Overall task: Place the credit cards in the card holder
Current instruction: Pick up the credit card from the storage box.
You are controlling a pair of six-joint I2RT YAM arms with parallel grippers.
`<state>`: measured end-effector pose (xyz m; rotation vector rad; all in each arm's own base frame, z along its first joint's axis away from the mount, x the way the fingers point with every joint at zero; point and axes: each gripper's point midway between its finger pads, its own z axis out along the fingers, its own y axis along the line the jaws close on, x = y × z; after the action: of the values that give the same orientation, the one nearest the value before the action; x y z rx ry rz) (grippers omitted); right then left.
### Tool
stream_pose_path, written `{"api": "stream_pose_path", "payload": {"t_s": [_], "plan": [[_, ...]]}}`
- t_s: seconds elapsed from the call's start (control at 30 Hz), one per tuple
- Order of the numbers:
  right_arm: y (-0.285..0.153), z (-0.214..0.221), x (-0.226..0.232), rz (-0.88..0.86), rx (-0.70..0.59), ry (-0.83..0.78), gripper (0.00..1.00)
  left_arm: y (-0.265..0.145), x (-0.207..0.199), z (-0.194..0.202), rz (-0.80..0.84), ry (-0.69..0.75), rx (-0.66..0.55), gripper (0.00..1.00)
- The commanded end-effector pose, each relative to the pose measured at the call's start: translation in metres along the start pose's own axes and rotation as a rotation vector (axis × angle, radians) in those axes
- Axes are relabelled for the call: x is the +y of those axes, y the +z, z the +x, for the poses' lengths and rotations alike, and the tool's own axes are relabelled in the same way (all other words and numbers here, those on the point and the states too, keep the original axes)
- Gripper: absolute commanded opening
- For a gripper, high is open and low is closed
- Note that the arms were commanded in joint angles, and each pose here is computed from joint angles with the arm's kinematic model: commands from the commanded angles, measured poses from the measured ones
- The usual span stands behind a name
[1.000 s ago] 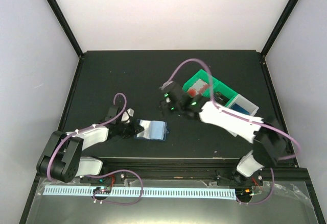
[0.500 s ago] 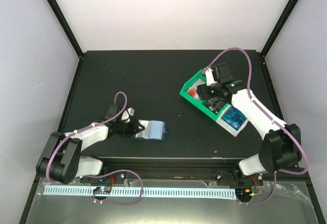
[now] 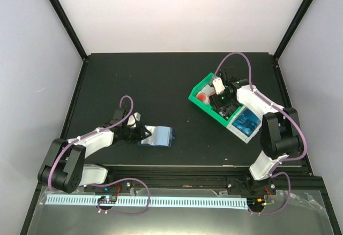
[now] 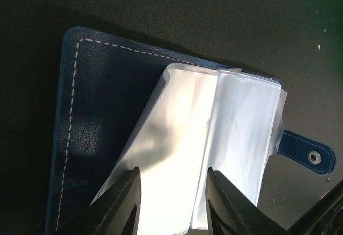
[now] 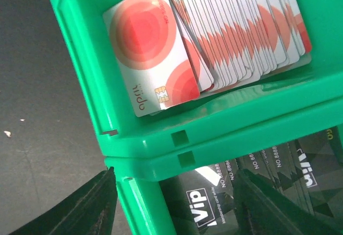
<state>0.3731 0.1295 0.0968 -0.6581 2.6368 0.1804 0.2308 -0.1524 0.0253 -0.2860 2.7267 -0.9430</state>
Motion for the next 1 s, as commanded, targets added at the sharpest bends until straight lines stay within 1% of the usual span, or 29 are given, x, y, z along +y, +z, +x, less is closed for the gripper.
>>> {"api": "stream_pose_path", "payload": {"t_s": [0.0, 0.07, 0.17, 0.3, 0.43, 0.5, 0.57, 0.63, 0.7, 0.8, 0.97], "plan": [[0.007, -0.003, -0.006, -0.018, 0.017, -0.074, 0.59, 0.002, 0.023, 0.009, -0.110, -0.023, 0.023, 0.36], [0.014, 0.005, -0.008, -0.021, 0.052, -0.089, 0.55, 0.003, 0.024, 0.009, -0.114, -0.023, 0.026, 0.36], [0.018, 0.014, -0.016, -0.012, 0.087, -0.085, 0.52, 0.004, 0.026, 0.009, -0.118, -0.027, 0.034, 0.36], [0.019, 0.021, -0.027, -0.004, 0.111, -0.069, 0.51, 0.006, 0.026, 0.009, -0.120, -0.027, 0.037, 0.35], [0.021, 0.028, -0.043, 0.017, 0.147, -0.044, 0.55, 0.007, 0.027, 0.009, -0.123, -0.029, 0.042, 0.35], [0.014, 0.027, -0.044, -0.008, 0.124, -0.031, 0.55, 0.007, 0.026, 0.008, -0.123, -0.030, 0.041, 0.35], [0.002, 0.017, -0.036, -0.056, 0.062, -0.035, 0.55, 0.006, 0.025, 0.007, -0.121, -0.029, 0.037, 0.35], [-0.010, 0.007, -0.023, -0.119, 0.000, -0.054, 0.57, 0.006, 0.025, 0.007, -0.120, -0.028, 0.037, 0.35], [-0.022, 0.000, -0.016, -0.141, -0.050, -0.072, 0.60, 0.006, 0.024, 0.006, -0.120, -0.028, 0.037, 0.35], [-0.024, 0.005, -0.023, -0.106, -0.039, -0.066, 0.61, 0.005, 0.024, 0.005, -0.120, -0.024, 0.031, 0.35], [-0.019, 0.024, -0.045, -0.026, 0.041, -0.021, 0.52, 0.004, 0.023, 0.004, -0.119, -0.020, 0.026, 0.35]]}}
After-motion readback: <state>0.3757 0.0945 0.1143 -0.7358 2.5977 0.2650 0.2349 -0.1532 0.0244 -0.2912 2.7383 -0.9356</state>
